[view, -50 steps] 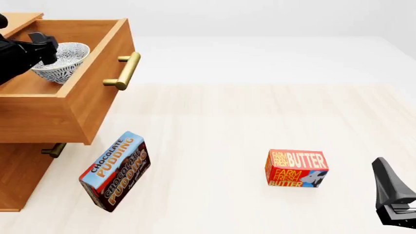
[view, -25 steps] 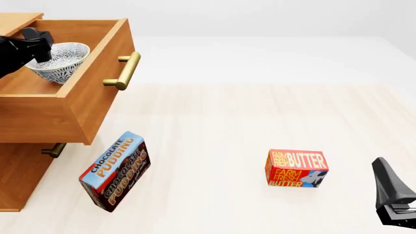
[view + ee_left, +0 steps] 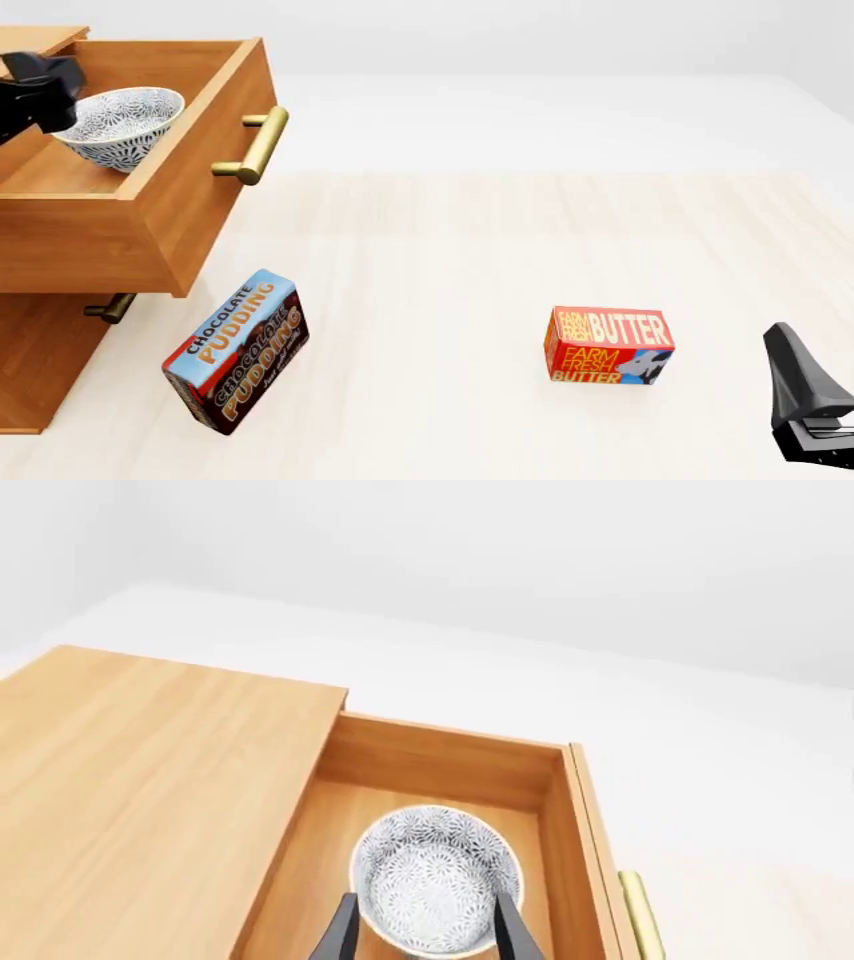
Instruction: Put the bowl in the top drawer of the cabinet.
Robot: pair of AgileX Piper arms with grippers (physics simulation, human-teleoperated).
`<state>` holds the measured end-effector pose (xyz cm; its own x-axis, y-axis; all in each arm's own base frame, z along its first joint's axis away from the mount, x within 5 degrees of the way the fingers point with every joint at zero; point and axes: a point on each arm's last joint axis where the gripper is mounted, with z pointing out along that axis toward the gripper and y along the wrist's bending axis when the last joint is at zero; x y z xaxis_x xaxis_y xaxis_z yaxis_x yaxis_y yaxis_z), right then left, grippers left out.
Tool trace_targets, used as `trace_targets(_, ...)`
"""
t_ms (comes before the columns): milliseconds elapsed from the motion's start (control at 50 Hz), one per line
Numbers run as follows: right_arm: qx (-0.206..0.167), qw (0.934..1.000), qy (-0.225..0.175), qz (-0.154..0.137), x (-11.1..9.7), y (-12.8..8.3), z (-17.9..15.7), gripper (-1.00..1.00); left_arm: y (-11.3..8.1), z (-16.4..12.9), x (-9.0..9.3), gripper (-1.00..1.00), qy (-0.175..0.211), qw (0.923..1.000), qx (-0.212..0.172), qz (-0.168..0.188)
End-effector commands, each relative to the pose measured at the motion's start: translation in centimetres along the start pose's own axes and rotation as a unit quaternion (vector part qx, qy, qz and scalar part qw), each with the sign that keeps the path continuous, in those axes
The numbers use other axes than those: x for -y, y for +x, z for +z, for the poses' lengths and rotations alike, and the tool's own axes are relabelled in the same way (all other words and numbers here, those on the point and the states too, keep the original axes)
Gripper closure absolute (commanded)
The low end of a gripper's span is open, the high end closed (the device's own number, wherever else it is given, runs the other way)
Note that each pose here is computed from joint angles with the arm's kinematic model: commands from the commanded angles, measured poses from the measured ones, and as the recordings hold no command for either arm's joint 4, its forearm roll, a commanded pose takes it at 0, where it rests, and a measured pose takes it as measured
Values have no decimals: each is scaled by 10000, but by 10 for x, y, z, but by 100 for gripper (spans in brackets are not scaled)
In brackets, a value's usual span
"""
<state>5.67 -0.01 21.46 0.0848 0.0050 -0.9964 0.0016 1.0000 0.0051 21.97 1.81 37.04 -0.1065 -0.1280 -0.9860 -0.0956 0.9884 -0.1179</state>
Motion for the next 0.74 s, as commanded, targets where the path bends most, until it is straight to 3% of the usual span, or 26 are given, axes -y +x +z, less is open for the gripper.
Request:
trace_targets(20,1,10000,0,-1,0,0,0,-100,-1,-21,2,-100,63,10000,50,59)
trace_targets(740,0,10000,0,-1,0,0,0,-100,-3,-75,4,-100,153,9997,198,68)
